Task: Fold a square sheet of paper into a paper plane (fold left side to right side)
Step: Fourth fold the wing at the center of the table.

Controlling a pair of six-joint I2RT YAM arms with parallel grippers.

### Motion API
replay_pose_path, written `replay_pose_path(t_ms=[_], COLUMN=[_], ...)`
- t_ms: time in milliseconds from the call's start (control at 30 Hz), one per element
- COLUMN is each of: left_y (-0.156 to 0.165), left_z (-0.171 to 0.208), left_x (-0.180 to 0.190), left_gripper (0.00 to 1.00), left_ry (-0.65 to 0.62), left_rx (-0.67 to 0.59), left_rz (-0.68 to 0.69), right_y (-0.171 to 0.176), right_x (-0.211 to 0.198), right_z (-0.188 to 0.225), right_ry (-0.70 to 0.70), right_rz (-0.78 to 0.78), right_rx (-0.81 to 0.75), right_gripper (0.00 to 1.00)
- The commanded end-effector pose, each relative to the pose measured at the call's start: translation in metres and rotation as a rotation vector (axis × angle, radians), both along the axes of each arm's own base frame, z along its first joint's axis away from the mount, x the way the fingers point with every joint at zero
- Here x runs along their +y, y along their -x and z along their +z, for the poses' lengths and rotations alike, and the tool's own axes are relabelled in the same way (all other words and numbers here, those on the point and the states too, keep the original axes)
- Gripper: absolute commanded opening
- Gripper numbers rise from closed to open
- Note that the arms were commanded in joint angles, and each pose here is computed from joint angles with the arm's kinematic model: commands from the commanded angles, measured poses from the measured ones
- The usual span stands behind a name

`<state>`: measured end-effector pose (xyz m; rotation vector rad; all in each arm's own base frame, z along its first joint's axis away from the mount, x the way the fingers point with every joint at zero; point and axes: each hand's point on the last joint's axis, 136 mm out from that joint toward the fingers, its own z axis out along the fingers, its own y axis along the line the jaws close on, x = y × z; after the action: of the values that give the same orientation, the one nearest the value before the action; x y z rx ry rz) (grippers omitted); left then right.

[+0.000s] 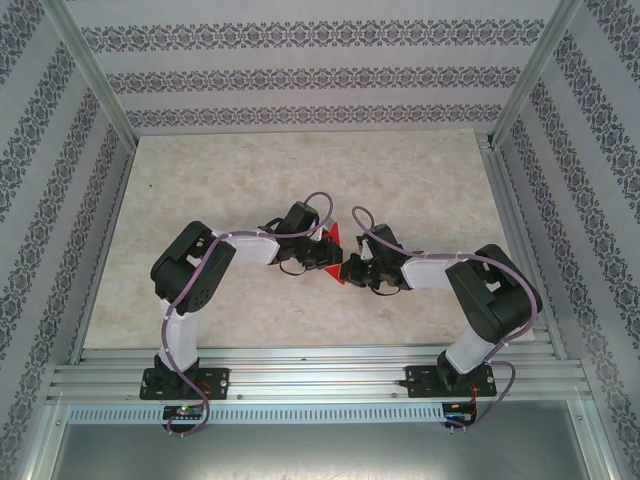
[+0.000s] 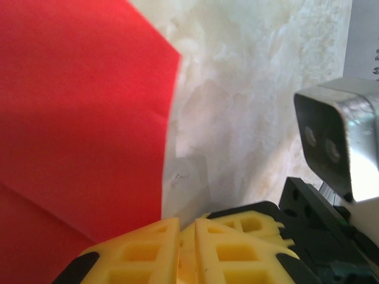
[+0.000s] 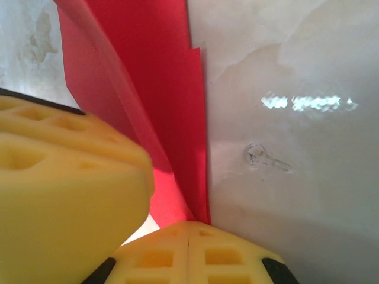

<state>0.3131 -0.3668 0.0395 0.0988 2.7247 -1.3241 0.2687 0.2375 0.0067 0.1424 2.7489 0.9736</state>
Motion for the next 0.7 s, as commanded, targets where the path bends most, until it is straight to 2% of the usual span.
replay_pose_path(t_ms=[0, 333, 667], left_y=[0.006, 0.000, -0.042], left_z=[-0.015, -0.038, -0.038], left_x=[-0.008, 0.010, 0.044], left_gripper=[0.16, 0.17, 0.22], left_ry=[0.007, -0.125, -0.194], left_rx=[0.024, 0.004, -0.070], left_rz=[0.007, 0.037, 0.095], right_y=[0.056, 0.058, 0.066], right_x=[-0.059, -0.067, -0.071], right_z=[-0.068, -0.065, -0.070], right_ry=[0.305, 0.358, 0.411], right_rz=[-0.044, -0.040, -0.023], right_rx=[0.230, 0.224, 0.239], right_gripper=[0.02, 0.02, 0.02])
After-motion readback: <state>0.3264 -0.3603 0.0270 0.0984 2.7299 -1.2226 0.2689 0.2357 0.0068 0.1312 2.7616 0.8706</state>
